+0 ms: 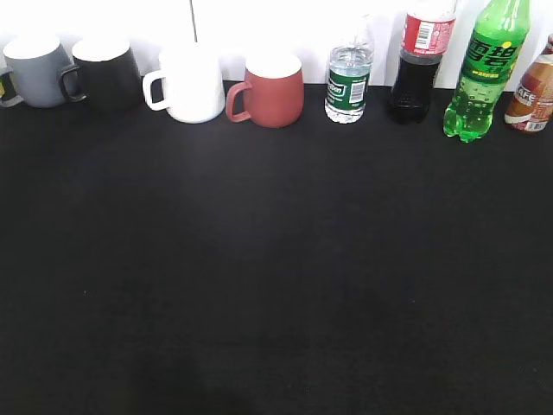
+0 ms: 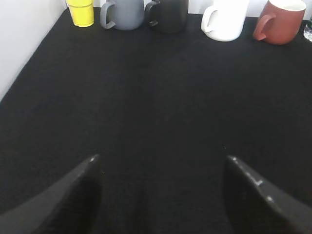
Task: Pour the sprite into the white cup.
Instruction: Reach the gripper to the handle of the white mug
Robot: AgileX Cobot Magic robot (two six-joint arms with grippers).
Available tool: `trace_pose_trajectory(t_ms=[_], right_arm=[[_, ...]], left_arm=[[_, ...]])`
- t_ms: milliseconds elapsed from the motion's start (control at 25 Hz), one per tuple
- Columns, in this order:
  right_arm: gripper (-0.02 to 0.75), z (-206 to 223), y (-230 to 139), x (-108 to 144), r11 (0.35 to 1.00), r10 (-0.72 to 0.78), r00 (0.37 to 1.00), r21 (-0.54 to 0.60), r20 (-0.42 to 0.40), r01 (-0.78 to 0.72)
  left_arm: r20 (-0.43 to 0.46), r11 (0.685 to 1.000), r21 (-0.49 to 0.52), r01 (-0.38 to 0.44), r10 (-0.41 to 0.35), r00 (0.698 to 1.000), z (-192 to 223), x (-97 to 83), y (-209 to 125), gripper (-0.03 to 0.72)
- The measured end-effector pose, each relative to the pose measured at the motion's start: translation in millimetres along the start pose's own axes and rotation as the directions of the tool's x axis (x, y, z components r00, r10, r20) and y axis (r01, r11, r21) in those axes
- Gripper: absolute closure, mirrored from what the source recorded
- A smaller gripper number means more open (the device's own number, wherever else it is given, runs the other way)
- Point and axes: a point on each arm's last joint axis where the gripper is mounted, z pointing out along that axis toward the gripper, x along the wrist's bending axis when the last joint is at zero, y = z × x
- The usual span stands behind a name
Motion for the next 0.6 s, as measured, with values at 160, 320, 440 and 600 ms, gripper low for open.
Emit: trace_pose_trajectory(t_ms=[160, 320, 440, 600], right_arm=[[0.15, 0, 0, 0, 1.0, 0.0, 1.0, 0.0, 0.0, 0.0], [0.15, 0, 0, 0, 1.0, 0.0, 1.0, 0.0, 0.0, 0.0], [0.15, 0, 0, 0, 1.0, 0.0, 1.0, 0.0, 0.0, 0.0], [0.15, 0, 0, 0, 1.0, 0.0, 1.0, 0.0, 0.0, 0.0]], left_arm=[[0.0, 1.0, 0.0, 0.0, 0.0, 1.0, 0, 0.0, 0, 0.105], [0.0, 1.0, 0.0, 0.0, 0.0, 1.0, 0, 0.0, 0, 0.116], [0.005, 0.999, -0.051, 0.0, 0.0, 1.0, -3, -0.6, 6, 0.132], [0.022, 0.9, -0.435, -0.003, 0.014, 1.0, -7, -3.1, 48, 0.133]])
